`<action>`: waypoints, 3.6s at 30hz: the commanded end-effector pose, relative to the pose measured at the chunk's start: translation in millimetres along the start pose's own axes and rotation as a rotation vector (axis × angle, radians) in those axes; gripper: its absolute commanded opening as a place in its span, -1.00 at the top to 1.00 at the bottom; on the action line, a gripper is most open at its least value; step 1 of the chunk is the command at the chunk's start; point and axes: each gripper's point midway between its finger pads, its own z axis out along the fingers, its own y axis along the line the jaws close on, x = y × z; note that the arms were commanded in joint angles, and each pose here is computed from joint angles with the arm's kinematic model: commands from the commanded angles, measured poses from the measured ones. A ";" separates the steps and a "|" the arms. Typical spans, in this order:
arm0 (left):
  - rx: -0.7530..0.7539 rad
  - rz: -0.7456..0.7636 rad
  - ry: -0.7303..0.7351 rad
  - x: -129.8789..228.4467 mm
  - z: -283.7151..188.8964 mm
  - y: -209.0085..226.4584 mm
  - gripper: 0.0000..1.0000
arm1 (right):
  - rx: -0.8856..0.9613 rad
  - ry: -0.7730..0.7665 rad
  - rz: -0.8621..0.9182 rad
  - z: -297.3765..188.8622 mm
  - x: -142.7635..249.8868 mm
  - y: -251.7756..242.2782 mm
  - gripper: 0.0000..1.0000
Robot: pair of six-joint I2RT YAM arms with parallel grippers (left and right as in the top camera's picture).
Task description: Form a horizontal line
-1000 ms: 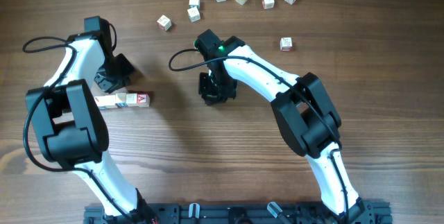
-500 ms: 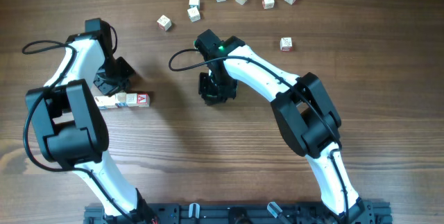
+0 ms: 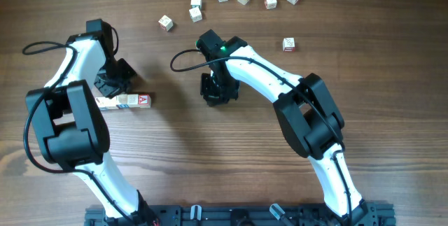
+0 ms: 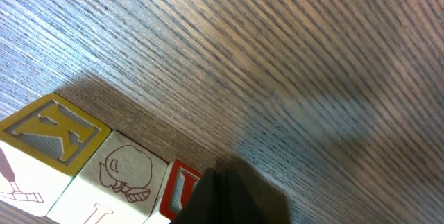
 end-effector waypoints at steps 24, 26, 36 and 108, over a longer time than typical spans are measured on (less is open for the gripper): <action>-0.020 -0.020 0.004 -0.4 5.6 4.7 0.92 | 0.128 -0.019 0.004 25.2 -7.1 -32.6 0.63; -0.023 -0.020 0.010 0.9 5.6 5.4 0.92 | 0.128 -0.019 0.004 25.2 -7.1 -32.6 0.63; -0.029 -0.019 0.020 3.5 5.5 7.0 0.92 | 0.128 -0.019 0.004 25.2 -7.1 -32.6 0.63; -0.060 -0.135 -0.061 -28.7 6.2 38.9 0.92 | 0.128 -0.019 0.004 25.2 -7.1 -32.6 0.63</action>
